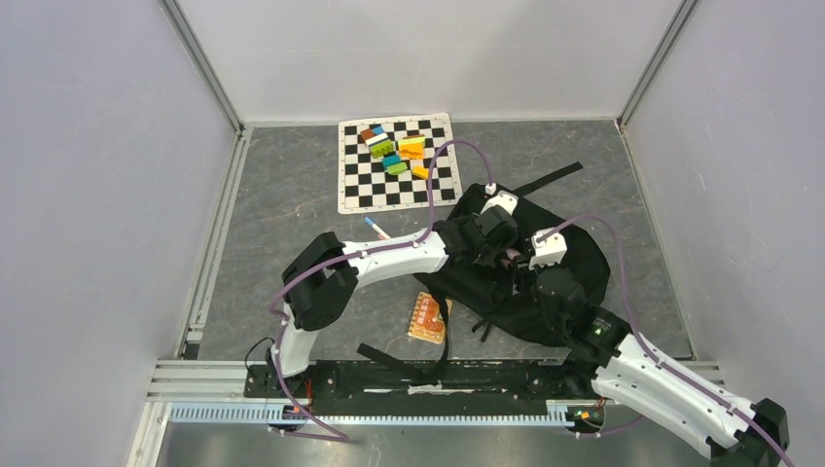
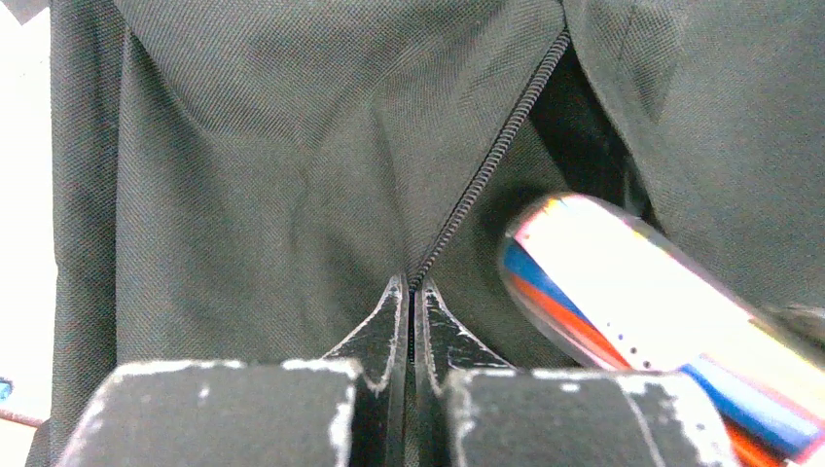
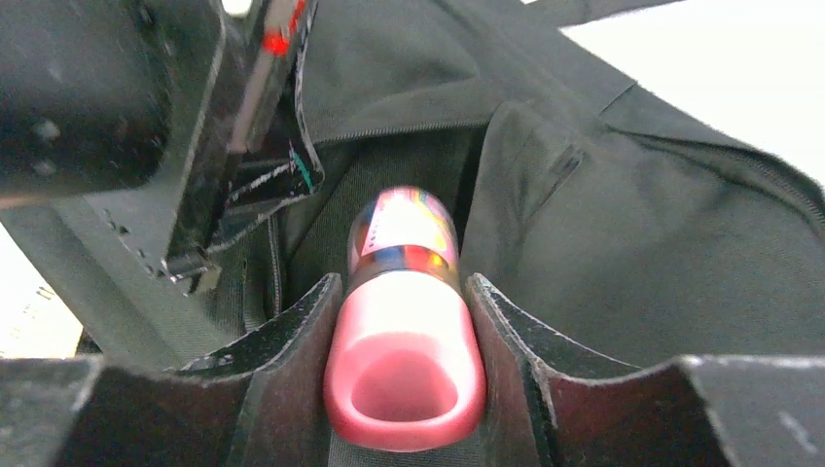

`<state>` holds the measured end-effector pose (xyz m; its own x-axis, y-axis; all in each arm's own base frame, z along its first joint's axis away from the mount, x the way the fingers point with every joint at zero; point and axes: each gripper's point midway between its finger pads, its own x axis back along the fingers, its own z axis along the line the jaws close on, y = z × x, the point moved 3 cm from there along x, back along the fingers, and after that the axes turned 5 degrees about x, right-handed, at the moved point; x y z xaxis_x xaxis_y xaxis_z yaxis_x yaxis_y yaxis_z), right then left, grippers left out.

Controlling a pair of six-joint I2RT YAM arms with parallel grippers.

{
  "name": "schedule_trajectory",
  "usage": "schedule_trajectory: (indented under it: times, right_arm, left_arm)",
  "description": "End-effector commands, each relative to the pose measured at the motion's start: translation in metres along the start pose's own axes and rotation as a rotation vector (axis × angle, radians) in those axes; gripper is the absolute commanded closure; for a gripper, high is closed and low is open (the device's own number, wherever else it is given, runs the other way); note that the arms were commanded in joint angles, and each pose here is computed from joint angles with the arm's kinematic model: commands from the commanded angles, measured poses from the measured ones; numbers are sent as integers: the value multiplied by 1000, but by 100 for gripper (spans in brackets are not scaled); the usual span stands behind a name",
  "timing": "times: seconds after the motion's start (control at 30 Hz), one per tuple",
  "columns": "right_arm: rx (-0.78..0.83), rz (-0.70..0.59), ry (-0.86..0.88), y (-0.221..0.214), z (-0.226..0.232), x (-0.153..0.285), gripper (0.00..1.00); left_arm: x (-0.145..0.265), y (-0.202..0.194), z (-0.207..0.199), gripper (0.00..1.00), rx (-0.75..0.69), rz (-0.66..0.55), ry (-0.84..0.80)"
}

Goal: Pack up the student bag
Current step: Place the stationery in the student bag.

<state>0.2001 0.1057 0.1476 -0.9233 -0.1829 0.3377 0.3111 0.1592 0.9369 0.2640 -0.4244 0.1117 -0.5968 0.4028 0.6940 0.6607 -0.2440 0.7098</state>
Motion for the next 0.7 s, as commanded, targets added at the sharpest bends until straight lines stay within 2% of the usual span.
schedule_trajectory:
  times: [0.0, 0.2, 0.3, 0.4, 0.57, 0.67]
  right_arm:
    - [-50, -144, 49, 8, 11, -10, 100]
    - [-46, -237, 41, -13, 11, -21, 100]
    - [-56, -234, 39, -22, 12, -25, 100]
    - [-52, -166, 9, -37, 11, -30, 99]
    - [-25, -58, -29, -47, 13, -39, 82]
    - [-4, -36, -58, -43, 14, -46, 81]
  left_arm:
    - [30, 40, -14, 98, 117, -116, -81]
    - [45, 47, -25, 98, 159, -117, -165]
    - [50, 50, -29, 98, 175, -121, -200]
    - [52, 52, -31, 98, 183, -124, -216]
    - [49, 47, -27, 98, 184, -106, -206]
    - [50, 46, -26, 98, 189, -104, -207]
